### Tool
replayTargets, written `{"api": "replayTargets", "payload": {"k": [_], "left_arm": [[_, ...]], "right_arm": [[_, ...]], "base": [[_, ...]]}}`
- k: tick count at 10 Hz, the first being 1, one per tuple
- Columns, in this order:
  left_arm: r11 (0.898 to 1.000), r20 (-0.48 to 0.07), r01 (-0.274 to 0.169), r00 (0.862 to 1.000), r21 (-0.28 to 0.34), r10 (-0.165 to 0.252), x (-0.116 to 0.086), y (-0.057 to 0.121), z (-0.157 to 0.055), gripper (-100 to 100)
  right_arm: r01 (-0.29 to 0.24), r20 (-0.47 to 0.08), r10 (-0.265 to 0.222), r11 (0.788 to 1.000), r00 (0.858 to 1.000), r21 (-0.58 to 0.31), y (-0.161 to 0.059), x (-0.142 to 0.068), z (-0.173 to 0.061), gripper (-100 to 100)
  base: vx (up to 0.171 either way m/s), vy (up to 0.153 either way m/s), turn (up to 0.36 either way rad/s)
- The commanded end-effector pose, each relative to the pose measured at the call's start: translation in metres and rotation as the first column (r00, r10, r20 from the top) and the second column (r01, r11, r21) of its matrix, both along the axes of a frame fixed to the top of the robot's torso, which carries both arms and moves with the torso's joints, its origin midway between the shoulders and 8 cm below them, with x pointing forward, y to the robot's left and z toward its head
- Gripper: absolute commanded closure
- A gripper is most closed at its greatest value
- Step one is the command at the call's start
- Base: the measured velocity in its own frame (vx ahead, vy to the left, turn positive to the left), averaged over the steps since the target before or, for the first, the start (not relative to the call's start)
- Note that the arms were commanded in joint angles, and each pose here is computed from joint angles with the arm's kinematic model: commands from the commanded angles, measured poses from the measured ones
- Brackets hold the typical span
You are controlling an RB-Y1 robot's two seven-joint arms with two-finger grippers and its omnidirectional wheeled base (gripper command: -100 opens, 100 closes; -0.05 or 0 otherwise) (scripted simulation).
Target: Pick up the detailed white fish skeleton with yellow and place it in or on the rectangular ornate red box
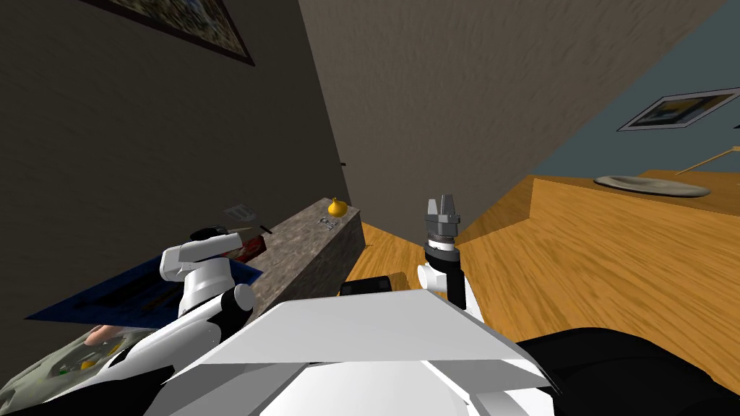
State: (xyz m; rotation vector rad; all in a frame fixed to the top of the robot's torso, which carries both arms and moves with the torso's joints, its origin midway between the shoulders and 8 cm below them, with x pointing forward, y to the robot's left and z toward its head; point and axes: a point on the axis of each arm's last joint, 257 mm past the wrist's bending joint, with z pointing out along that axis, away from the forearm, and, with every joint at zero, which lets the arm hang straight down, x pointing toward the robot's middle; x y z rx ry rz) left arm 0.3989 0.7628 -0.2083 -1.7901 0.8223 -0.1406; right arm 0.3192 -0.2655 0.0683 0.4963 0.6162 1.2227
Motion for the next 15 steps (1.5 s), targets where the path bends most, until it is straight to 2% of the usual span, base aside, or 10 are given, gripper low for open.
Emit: {"api": "replayTargets", "payload": {"k": [1,2,3,11,12,13,15], "left_arm": [[1.0,0.0,0.0,1.0,0.0,0.0,0.0,0.0,0.0,-100],[1.0,0.0,0.0,1.0,0.0,0.0,0.0,0.0,0.0,0],[1.0,-0.005,-0.008,1.0,0.024,0.008,0.002,0.007,0.026,-100],[0.993,-0.017,-0.05,0.998,0.107,0.052,-0.003,0.025,0.127,-100],[0.994,-0.015,-0.046,0.999,0.103,0.048,-0.002,0.025,0.119,-100],[0.994,-0.017,-0.047,0.999,0.103,0.049,-0.002,0.026,0.12,0],[0.994,-0.016,-0.046,0.999,0.103,0.048,-0.002,0.026,0.12,0]], "right_arm": [[0.0,0.0,0.0,1.0,1.0,0.0,0.0,0.0,0.0,0],[0.0,0.0,0.0,1.0,1.0,0.0,0.0,0.0,0.0,0],[0.0,0.0,0.0,1.0,1.0,0.0,0.0,0.0,0.0,0],[0.0,0.0,0.0,1.0,1.0,0.0,0.0,0.0,0.0,0],[0.0,0.0,0.0,1.0,1.0,0.0,0.0,0.0,0.0,0],[0.0,0.0,0.0,1.0,1.0,0.0,0.0,0.0,0.0,0],[0.0,0.0,0.0,1.0,1.0,0.0,0.0,0.0,0.0,0]], "base": [[0.0,0.0,0.0],[0.0,0.0,0.0],[-0.009,-0.058,-0.117],[-0.023,-0.08,-0.107],[-0.009,-0.039,-0.014],[-0.002,-0.008,0.003],[0.0,0.0,0.0]]}}
